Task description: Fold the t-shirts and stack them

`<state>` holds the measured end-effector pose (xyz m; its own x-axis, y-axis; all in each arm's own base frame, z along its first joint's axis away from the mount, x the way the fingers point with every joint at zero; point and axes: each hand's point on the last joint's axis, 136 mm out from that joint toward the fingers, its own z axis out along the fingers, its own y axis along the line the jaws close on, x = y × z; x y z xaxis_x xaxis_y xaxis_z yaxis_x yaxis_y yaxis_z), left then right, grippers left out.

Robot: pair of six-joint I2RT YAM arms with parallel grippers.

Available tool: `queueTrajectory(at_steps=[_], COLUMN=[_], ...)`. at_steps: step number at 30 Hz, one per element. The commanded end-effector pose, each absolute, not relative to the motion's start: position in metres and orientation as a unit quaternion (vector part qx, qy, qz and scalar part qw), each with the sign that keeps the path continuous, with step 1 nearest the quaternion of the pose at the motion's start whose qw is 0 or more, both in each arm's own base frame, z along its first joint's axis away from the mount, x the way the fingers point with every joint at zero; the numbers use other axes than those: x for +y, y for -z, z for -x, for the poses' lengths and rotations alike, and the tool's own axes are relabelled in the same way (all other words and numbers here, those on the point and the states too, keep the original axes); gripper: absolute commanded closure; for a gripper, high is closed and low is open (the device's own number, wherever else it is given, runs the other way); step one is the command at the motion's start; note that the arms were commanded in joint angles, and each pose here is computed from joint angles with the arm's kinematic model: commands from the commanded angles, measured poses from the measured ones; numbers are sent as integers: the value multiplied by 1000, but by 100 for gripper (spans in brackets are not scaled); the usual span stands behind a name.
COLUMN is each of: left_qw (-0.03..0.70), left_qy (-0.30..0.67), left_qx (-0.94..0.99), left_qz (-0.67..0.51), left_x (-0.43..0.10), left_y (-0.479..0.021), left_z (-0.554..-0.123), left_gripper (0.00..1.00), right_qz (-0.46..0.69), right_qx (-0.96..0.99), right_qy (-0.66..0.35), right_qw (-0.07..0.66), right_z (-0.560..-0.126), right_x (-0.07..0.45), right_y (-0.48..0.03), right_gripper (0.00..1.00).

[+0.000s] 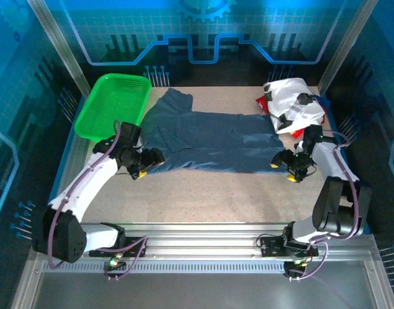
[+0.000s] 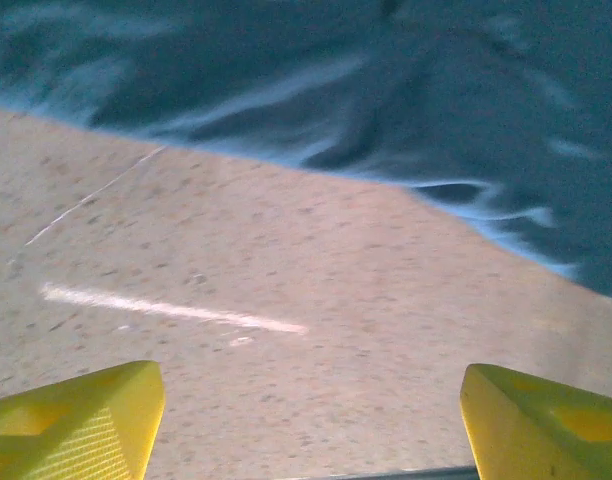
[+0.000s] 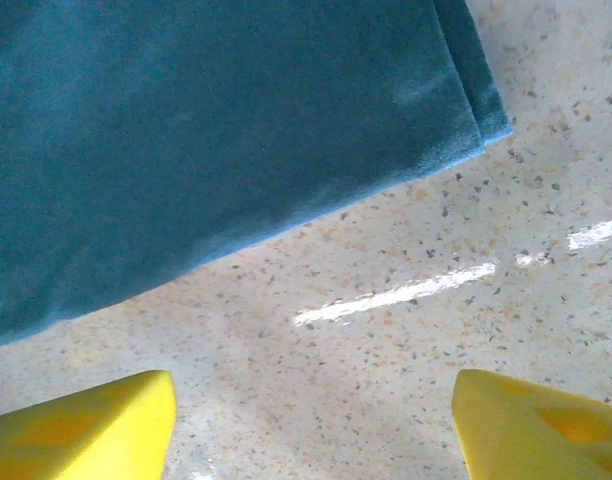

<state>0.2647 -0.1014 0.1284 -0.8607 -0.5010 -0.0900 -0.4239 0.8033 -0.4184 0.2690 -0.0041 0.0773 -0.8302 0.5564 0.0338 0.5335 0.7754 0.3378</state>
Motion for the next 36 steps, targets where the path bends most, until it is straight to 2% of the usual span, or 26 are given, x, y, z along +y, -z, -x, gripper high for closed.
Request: queueTrajectory(at_steps=[1,15,17,22,26,33,36], left_qw=[91,110,113,112,103,89,82], left_qy=[147,27,15,-15,-28,-46,-45], left_qx=[949,948,945,942,944,948,951], left_qz=[265,298,306,315,312,301,296], left_x=[-81,-36,-32,-22,-17,-5,-5], left_y=[-107,-42,-35,-20,-11,-3,-7], left_z=[-267,-303,-307,-316,-326,-335,-323], left_gripper=[23,26,29,37,48,90,94], right_qz=[-297,-323,-328,-330,-322,-304,-299], right_qx=[940,939,939,941,945,952,953], right_qy=[-163,-112,-101,-76,-64,-41,-35], right_qw=[47,13,16,19,17,12,14], right_z=[-285,-304,-307,-314,-315,-307,-303], right_x=[-13,-33,-38,-47,-51,-57,-58], right_y=[-65,-22,-19,-18,-18,-17,-22], right_gripper=[27,35,41,72,84,94,96])
